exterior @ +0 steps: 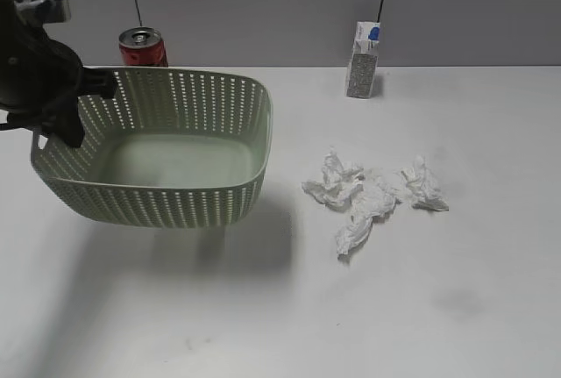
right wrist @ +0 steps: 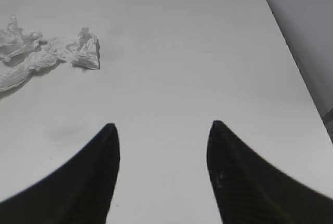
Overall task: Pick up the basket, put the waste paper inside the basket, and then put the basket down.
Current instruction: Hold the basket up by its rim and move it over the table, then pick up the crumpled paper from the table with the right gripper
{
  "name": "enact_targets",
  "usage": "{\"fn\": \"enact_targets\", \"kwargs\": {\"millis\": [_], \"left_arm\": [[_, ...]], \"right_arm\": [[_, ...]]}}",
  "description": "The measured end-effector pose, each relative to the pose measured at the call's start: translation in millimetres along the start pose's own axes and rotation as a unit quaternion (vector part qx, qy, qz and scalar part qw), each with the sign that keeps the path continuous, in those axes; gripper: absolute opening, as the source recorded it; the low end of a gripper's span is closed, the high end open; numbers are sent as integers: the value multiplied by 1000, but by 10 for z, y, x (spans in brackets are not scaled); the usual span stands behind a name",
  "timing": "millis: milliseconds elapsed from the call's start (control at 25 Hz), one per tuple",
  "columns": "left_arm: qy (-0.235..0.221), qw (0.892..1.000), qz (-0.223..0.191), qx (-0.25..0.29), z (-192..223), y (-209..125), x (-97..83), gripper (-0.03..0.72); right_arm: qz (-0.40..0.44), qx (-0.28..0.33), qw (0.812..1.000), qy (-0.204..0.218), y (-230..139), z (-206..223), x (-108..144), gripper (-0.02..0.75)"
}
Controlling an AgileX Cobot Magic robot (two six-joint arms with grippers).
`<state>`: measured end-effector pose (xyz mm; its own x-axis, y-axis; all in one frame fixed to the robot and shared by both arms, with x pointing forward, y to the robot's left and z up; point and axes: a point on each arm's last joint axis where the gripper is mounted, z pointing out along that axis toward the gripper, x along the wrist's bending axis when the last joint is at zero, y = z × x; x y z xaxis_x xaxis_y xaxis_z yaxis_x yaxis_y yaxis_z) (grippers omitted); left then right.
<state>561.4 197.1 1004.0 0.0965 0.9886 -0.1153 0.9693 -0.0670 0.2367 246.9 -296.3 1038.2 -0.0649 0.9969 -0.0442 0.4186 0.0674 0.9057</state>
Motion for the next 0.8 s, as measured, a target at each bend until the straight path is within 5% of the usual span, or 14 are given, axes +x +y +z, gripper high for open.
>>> {"fn": "enact_targets", "kwargs": {"millis": [440,640,800], "left_arm": [[-19,1000,-1,-2,-227,-472,58,-1],[-18,1000,-2,-1,-159,-523,74,-1],[-20,1000,-2,-13,-163,-502,71,-1]], "right_arm": [[4,13,1000,3,25,35,3,413],[47,99,993,47,294,343,56,413],[76,218,970,79,577,858,89,413]]}}
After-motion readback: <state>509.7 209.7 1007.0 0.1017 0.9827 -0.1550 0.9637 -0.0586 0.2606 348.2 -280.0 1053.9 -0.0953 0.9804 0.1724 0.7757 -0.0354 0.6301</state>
